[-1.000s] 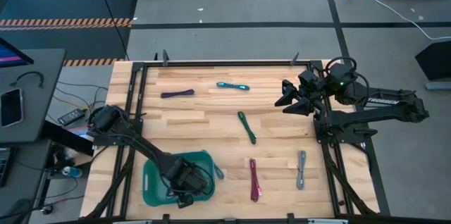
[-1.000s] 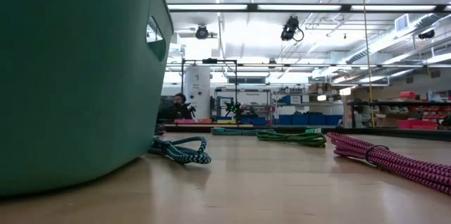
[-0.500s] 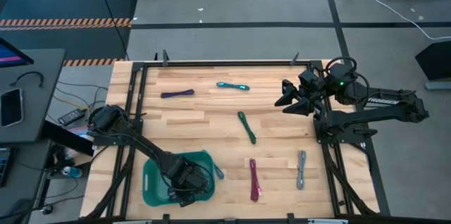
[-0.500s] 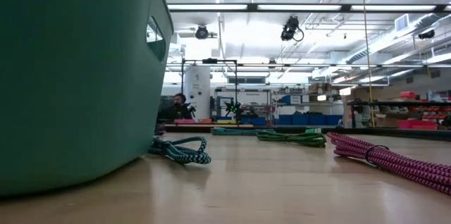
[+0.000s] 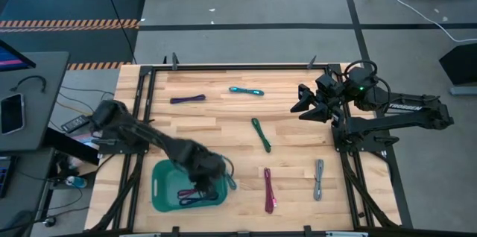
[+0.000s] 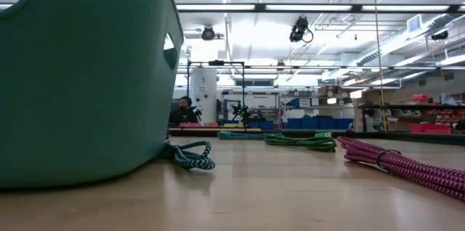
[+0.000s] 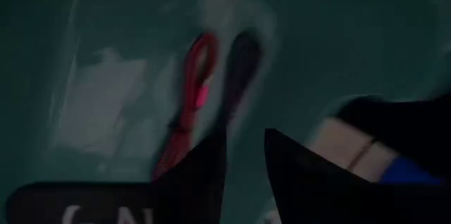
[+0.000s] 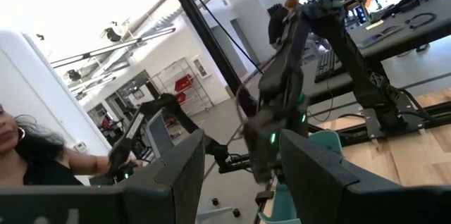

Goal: Pick and place USB-C Cables
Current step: Put the blue charger cable into the green bin

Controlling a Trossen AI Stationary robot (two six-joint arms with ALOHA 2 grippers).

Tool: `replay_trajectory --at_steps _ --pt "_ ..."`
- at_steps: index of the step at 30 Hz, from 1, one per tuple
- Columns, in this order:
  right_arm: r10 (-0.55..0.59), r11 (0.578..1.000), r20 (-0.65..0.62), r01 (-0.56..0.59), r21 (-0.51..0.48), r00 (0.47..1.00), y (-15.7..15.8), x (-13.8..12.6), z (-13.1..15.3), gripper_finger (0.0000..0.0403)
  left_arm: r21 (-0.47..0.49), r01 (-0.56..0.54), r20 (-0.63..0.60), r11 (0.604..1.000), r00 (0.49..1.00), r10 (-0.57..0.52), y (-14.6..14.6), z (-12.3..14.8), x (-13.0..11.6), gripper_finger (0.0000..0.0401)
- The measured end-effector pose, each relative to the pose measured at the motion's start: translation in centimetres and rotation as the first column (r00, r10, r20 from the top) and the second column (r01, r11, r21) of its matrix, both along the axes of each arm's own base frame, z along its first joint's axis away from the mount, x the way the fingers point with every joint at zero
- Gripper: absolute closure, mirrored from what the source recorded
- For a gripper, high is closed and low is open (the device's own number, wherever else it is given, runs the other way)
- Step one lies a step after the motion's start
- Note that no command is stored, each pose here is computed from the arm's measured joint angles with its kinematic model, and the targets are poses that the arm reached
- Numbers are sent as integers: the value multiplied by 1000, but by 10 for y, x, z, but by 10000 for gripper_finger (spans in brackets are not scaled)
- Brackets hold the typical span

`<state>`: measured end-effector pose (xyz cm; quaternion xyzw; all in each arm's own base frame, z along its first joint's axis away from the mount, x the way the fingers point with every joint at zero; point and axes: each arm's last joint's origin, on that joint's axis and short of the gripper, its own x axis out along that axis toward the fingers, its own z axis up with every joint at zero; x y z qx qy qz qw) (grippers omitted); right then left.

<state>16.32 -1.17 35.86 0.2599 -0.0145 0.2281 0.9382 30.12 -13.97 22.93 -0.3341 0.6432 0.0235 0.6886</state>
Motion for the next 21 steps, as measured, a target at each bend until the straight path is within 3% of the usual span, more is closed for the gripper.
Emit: replay_trajectory --at_steps 4,7,9,12,15,18,21 --pt "0 1000 0 0 0 1000 0 0 0 214 -101 -64 182 993 980 82 20 45 -5 298" --pt "0 1000 -1 0 0 1000 0 0 0 214 -159 -80 338 984 932 130 33 77 -13 298" --pt "0 1000 0 0 -1 1000 0 0 0 214 -143 -102 428 984 890 154 44 96 -22 298" --pt "-1 1000 3 1 -8 1000 0 0 0 214 20 -209 502 978 848 171 67 110 -40 298" --pt "-1 1000 4 1 -9 1000 0 0 0 214 272 -305 504 913 853 135 90 113 -59 298" --pt "-2 1000 4 2 -9 1000 0 0 0 214 449 -294 461 844 885 63 111 113 -68 298" --pt "-10 1000 5 10 -8 1000 0 0 0 214 550 -215 418 807 907 -43 129 112 -68 298"
